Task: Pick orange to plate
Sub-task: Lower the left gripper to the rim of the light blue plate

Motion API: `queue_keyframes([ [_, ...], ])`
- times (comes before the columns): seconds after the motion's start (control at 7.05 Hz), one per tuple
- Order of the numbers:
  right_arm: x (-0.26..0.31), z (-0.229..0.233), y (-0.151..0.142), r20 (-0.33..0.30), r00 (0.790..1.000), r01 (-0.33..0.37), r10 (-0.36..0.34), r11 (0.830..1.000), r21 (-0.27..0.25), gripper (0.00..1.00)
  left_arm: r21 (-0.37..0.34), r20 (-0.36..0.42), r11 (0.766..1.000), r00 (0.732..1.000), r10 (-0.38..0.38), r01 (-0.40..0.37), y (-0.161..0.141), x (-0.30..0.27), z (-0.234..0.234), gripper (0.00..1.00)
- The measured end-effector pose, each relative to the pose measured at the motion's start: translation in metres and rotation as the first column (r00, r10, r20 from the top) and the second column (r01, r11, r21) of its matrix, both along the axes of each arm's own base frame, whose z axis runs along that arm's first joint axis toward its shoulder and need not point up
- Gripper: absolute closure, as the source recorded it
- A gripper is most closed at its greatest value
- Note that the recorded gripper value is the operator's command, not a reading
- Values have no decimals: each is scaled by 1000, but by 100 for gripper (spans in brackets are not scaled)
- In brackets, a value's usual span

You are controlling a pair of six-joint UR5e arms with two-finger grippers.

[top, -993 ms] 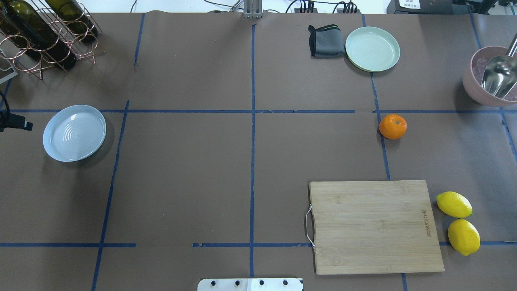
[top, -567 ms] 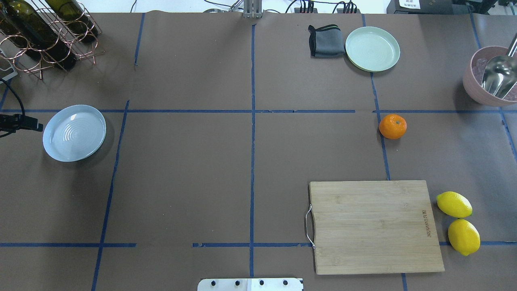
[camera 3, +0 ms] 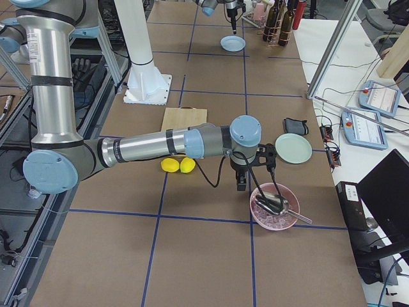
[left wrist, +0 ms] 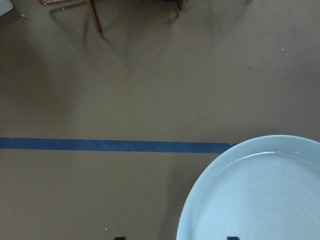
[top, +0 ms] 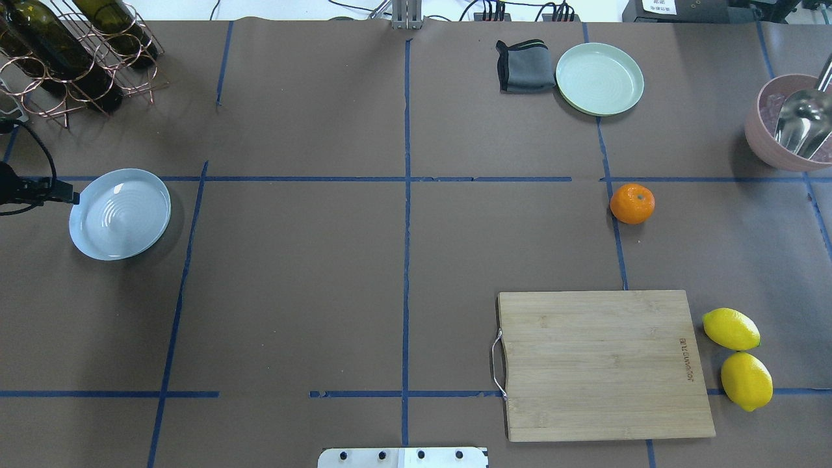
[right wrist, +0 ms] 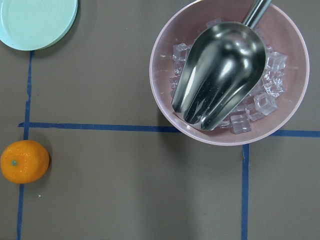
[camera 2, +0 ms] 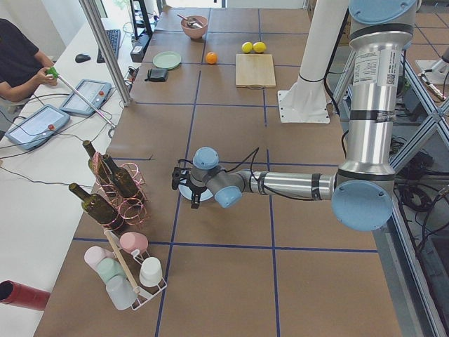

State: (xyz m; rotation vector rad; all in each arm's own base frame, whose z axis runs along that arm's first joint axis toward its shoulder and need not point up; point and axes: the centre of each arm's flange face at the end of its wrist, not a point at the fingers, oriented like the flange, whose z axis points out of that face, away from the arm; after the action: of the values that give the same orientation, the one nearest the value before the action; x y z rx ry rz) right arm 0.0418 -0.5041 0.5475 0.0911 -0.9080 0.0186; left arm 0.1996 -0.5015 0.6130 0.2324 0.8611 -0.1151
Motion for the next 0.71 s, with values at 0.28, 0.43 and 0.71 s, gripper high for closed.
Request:
queue_keyframes([
  [0.28, -1, -2, -1, 2, 1000, -4, 4, 1000, -3, 0, 6, 3, 1000, 1000, 16, -16, 0, 14, 0, 40],
  [0.43, -1, -4, -1, 3, 1000, -6, 6, 1000, -4, 0, 7, 5, 1000, 1000, 18, -18, 0, 16, 0, 45],
  [0.71, -4, -13, 0, 8, 1000, -24, 24, 1000, -15, 0, 7, 8, 1000, 1000, 28, -28, 2, 22, 1, 47],
])
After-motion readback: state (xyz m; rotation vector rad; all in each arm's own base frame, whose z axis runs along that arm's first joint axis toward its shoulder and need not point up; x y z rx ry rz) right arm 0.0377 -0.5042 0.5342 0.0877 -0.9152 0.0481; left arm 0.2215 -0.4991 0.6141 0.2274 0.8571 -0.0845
